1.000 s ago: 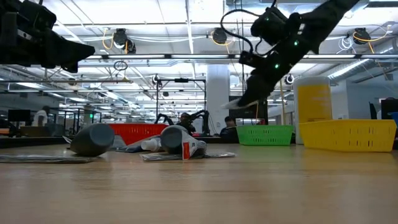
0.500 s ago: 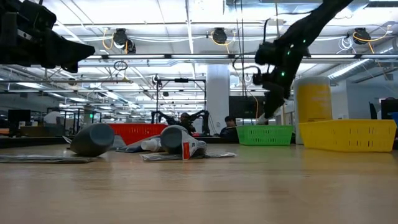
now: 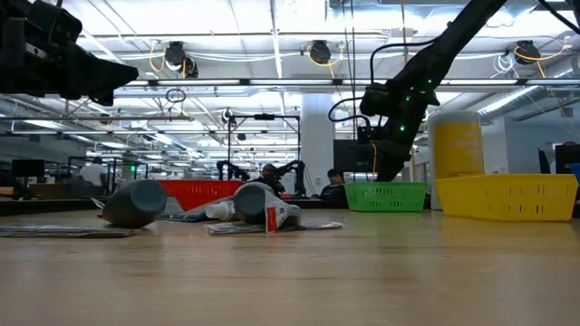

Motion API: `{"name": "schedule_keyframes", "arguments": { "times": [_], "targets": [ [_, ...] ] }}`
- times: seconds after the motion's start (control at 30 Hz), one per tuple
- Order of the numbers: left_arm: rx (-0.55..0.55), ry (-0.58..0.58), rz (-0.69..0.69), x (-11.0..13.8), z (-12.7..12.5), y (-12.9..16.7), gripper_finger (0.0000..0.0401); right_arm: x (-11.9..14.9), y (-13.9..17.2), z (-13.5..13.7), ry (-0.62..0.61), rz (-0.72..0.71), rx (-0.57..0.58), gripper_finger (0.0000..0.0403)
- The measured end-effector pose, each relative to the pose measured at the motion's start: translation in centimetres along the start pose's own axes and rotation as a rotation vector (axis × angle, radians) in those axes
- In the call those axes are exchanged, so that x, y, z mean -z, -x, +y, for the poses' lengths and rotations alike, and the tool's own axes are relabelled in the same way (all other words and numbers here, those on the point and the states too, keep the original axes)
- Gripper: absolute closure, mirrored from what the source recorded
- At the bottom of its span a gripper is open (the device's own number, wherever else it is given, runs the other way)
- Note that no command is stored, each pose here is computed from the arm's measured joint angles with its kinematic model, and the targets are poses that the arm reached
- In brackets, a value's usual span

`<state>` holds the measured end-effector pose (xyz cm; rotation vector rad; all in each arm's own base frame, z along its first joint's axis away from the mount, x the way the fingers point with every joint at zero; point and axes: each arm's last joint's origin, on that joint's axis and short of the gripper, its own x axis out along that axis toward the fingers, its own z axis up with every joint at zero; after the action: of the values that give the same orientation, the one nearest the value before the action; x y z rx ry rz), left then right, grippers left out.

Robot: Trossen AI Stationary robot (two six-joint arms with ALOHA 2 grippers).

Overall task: Pick & Place Travel size toiletries
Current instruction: Put the white toothpaste into the green bin, then put the blue shave cream into the red bin

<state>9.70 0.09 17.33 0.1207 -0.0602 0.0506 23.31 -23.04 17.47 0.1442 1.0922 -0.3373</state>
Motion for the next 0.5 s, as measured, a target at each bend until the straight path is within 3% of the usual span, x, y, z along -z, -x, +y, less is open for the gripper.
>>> {"name": "schedule_keyframes", "arguments": {
  "times": [0.23, 0.37, 0.5],
  "targets": [
    [0.000, 0.000, 0.000, 0.0, 0.0, 0.0, 0.0393, 0.1, 0.0, -0.2, 0.000, 0.017, 0.044, 0.0278],
    [0.000, 0.000, 0.000, 0.0, 0.0, 0.0, 0.0393, -0.3, 0.5, -0.4, -0.006, 0.012, 0.165, 0.0257],
    [0.000, 0.000, 0.000, 0.0, 0.0, 0.0, 0.0393, -2.0, 3.2, 0.6, -0.061, -0.150, 0.184, 0.0251]
  ]
}}
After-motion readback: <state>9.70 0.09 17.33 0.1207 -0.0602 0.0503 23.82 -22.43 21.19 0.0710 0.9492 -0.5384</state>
